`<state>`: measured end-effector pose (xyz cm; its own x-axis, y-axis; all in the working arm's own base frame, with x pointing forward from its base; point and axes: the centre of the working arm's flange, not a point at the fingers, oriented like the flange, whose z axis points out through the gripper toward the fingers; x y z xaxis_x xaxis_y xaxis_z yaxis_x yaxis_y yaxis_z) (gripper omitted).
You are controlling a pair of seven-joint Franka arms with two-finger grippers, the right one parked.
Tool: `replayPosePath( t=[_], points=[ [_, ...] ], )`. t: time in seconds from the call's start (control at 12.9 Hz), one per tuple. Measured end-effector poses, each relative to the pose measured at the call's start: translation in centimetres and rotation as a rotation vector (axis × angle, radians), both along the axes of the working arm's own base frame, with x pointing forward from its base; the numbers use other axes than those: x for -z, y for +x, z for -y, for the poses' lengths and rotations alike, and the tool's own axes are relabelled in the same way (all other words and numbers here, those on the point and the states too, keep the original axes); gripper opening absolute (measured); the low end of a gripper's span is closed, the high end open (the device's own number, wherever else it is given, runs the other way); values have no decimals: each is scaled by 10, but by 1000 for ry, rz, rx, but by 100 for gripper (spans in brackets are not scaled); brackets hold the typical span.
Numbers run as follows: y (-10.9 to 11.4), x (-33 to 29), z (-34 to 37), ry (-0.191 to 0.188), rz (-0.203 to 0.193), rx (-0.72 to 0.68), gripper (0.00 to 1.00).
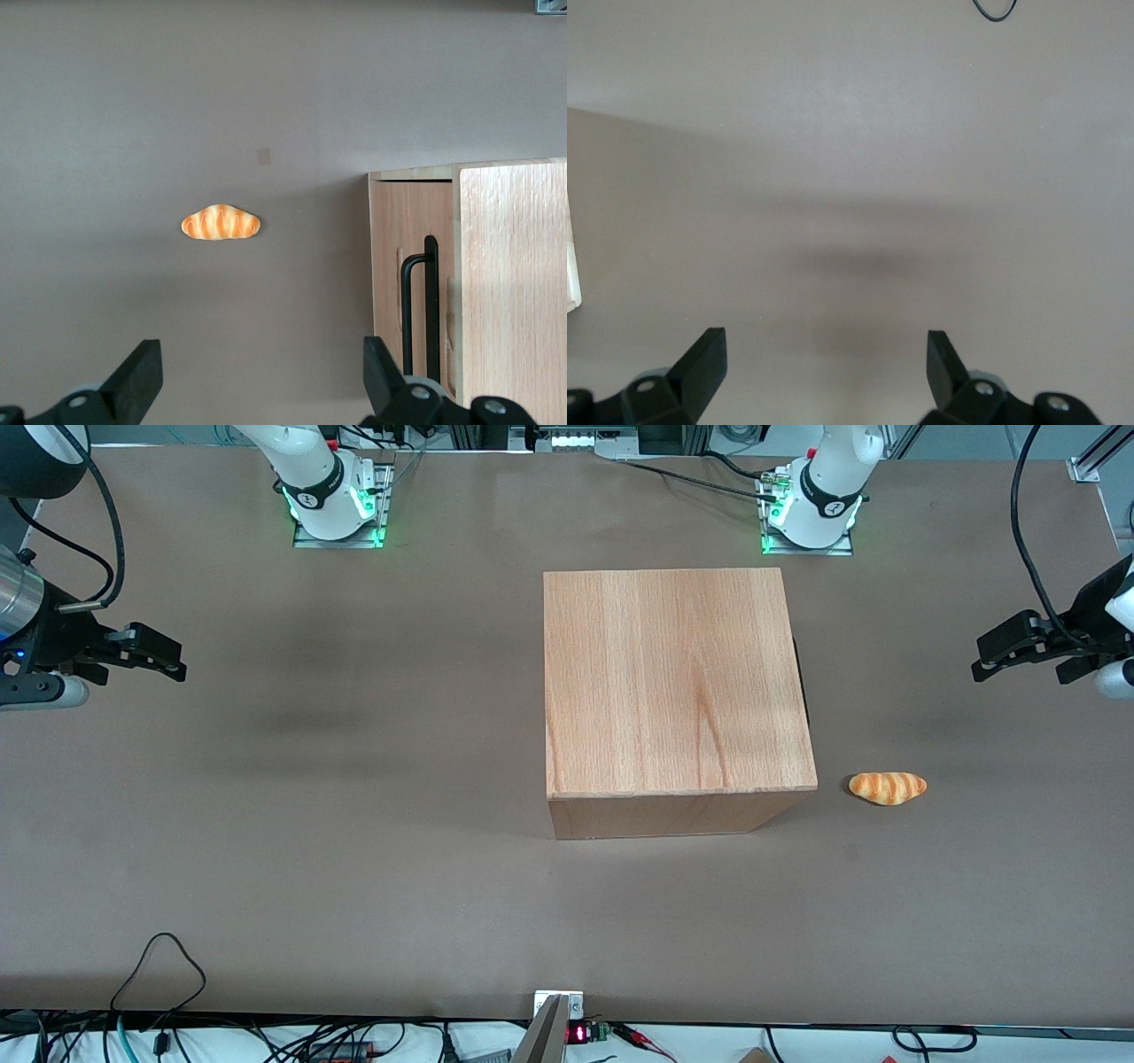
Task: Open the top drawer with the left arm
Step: 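Move the left gripper toward the black drawer handle on the cabinet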
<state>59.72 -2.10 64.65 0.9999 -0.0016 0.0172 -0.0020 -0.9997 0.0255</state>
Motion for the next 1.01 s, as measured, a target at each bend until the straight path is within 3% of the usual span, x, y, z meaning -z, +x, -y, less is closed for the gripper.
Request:
replayPosePath(
  t=[0.62, 1.01],
  points=[
    [3, 8, 10, 0, -14, 18, 100],
    [18, 61, 29, 2, -123, 51, 100]
  ],
)
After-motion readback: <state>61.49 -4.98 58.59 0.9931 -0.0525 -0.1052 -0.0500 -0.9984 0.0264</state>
